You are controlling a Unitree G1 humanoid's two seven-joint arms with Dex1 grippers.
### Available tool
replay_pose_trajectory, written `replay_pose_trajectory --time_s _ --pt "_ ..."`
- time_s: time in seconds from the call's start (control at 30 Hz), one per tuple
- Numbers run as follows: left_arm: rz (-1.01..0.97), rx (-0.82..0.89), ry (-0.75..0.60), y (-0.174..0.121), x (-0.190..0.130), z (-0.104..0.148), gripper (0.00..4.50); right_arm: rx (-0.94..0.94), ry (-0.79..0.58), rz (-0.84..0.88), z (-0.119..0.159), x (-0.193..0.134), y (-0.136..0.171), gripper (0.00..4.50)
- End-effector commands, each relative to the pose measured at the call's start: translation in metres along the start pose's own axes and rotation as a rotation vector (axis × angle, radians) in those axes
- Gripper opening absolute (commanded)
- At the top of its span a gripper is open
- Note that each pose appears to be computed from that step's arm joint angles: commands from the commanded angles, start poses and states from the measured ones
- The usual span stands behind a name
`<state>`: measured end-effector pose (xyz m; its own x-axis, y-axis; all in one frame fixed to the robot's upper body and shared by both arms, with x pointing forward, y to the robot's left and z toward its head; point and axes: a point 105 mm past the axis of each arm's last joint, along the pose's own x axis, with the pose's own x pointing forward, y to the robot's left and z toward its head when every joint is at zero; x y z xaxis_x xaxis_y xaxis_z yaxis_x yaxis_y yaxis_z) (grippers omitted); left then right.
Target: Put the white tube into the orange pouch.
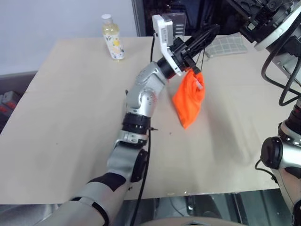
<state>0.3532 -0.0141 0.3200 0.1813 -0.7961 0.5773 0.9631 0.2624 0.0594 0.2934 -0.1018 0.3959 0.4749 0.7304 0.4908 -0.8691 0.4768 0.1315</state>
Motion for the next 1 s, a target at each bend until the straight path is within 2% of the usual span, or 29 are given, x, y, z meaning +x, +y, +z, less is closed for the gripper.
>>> replay_pose_trajectory --time_s 0.03,0.33,0.37,0.43,0.5,0.93,0.97,1.0 --pt "-0.053 0.044 -0.041 -0.011 0.008 0.015 0.08 -0.039 -0.048 0.034 0.012 -0.002 0.011 0.00" --pt "-0.034 0.060 -0.047 -0.009 0.006 0.020 0.08 -0.037 -0.049 0.033 0.011 -0.002 0.010 0.00" --pt "-0.029 0.066 -0.046 -0.009 0.005 0.020 0.45 -0.038 -0.048 0.035 0.011 -0.002 0.010 0.00" --pt "-0.014 0.081 -0.050 -0.007 0.003 0.021 0.80 -0.038 -0.047 0.037 0.010 -0.002 0.009 0.00" --pt "-0.014 0.076 -0.069 -0.008 0.002 0.024 1.68 -0.037 -0.047 0.037 0.010 -0.002 0.009 0.00" --pt "-0.048 0.076 -0.089 -0.011 0.004 0.027 1.68 -0.050 -0.048 0.039 0.010 -0.003 0.009 0.00" --pt "-0.048 0.076 -0.092 -0.011 0.004 0.027 1.29 -0.052 -0.048 0.038 0.010 -0.003 0.009 0.00" --pt "-0.053 0.075 -0.096 -0.011 0.004 0.027 1.16 -0.053 -0.049 0.037 0.010 -0.003 0.009 0.00"
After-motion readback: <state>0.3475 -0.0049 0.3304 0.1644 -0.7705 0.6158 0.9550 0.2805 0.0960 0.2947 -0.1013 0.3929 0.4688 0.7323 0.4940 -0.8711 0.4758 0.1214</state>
